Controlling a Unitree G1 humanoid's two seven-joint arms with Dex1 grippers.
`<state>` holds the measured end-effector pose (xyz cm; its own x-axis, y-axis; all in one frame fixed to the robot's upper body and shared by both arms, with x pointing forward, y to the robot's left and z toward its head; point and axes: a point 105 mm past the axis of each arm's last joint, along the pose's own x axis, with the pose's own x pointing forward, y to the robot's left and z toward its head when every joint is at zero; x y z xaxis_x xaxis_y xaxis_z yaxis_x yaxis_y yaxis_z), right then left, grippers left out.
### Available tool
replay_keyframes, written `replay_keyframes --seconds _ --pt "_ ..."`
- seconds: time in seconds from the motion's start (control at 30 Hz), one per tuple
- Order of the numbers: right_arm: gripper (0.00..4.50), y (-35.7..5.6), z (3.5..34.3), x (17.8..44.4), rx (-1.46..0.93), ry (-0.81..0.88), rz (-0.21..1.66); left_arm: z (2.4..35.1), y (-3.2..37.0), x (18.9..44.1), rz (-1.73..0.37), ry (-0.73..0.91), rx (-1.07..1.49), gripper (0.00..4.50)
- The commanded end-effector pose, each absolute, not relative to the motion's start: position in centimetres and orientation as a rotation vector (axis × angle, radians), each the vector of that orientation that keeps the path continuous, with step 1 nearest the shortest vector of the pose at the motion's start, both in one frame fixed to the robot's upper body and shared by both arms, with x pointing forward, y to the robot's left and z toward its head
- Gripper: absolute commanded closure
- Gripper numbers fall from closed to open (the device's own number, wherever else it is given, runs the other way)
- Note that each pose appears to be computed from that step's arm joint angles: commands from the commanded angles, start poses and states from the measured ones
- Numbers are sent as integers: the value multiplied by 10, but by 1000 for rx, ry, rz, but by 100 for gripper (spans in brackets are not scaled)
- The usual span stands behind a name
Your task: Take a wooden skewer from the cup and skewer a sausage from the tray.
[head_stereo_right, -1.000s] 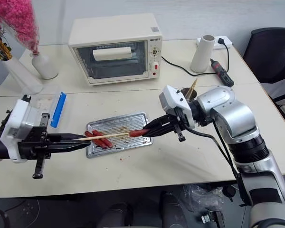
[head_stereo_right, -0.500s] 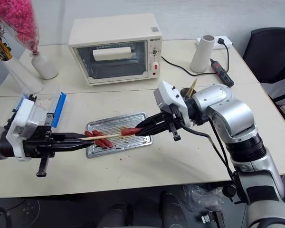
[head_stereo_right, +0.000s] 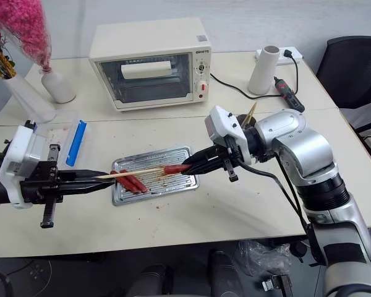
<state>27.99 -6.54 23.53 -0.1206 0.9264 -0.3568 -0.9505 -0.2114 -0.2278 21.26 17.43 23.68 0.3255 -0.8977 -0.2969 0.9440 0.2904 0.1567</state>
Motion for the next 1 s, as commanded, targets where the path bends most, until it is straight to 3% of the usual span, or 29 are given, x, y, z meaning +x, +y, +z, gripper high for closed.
replay_keyframes --seconds 0.03,1.0 --pt "435 -66 240 277 -517 36 1725 246 174 211 -1233 134 364 450" --pt "435 -59 249 277 -498 4 1724 244 173 215 -1242 136 372 450"
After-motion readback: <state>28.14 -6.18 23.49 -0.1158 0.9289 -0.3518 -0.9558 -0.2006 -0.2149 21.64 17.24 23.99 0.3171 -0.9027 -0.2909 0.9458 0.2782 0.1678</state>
